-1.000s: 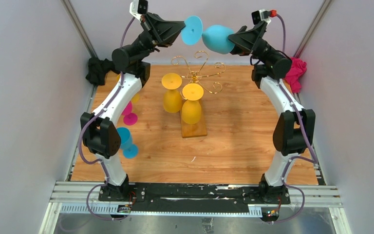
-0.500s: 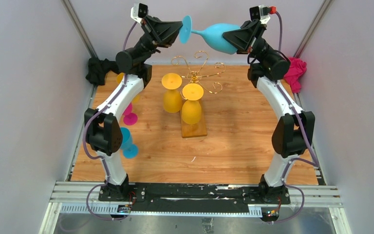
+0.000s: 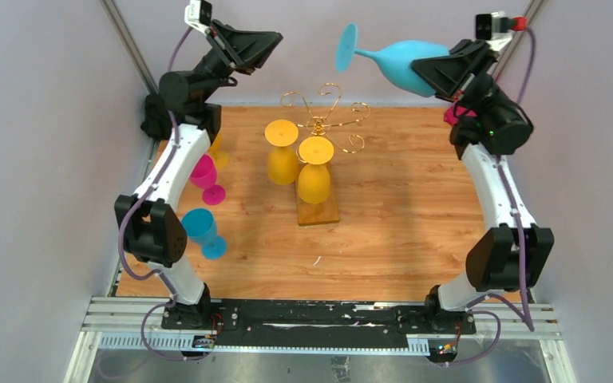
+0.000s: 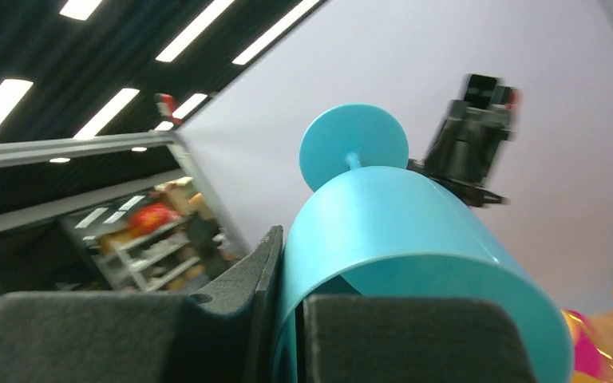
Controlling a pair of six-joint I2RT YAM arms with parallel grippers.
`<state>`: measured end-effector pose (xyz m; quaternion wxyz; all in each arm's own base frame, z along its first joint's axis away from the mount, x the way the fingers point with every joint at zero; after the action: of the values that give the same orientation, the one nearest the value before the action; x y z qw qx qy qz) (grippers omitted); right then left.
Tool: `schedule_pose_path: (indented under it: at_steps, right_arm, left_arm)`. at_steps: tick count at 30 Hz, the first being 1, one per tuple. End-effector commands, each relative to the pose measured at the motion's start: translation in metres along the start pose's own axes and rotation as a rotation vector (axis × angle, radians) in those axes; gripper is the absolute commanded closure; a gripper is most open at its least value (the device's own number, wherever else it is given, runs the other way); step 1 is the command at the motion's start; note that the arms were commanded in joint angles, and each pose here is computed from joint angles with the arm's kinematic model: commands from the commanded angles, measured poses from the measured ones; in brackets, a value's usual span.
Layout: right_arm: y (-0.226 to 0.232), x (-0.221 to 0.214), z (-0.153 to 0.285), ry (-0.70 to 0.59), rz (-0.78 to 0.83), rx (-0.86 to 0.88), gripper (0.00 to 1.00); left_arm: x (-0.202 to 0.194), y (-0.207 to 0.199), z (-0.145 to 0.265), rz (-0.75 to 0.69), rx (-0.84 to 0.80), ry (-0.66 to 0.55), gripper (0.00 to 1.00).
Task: Take the wine glass off the wine glass rack
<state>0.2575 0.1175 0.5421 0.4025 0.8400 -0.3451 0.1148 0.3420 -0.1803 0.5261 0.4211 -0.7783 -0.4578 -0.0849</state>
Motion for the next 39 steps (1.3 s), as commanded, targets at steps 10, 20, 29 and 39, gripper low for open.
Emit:
schedule_pose_path:
  at_steps: [10,20,29,39]
  right_arm:
    - [-0.03,0.059,0.076,-0.102,0.367,-1.166,1.0]
    - [-0.121,0.085,0.209,-0.01,0.206,-1.97,1.0]
    - [-0.202,0.09,0.287,0.174,0.068,-2.201,1.0]
    - [-0.24,0.082,0.33,0.271,-0.002,-2.317,1.0]
  left_arm:
    - [0.007,-0.018,0.058,-0.679,1.08,0.18,1.0]
    - [-0.022,-0.005,0.101,-0.786,1.393,0.275,1.0]
    - [-0.055,0.019,0.127,-0.814,1.509,0.426,1.0]
    - [-0.058,0.022,0.135,-0.835,1.533,0.454,1.0]
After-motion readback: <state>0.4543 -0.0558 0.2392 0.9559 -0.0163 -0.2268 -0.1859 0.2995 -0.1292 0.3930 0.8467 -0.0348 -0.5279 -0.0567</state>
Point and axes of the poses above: each gripper's point midway between its finger pads, its own z axis back along the fingers, its own y axis along the line the jaws close on, x = y × z, the point moved 7 cm from there along z, back along the fingers, and after that the axes turned 10 degrees about -z, right-handed, at the moved point
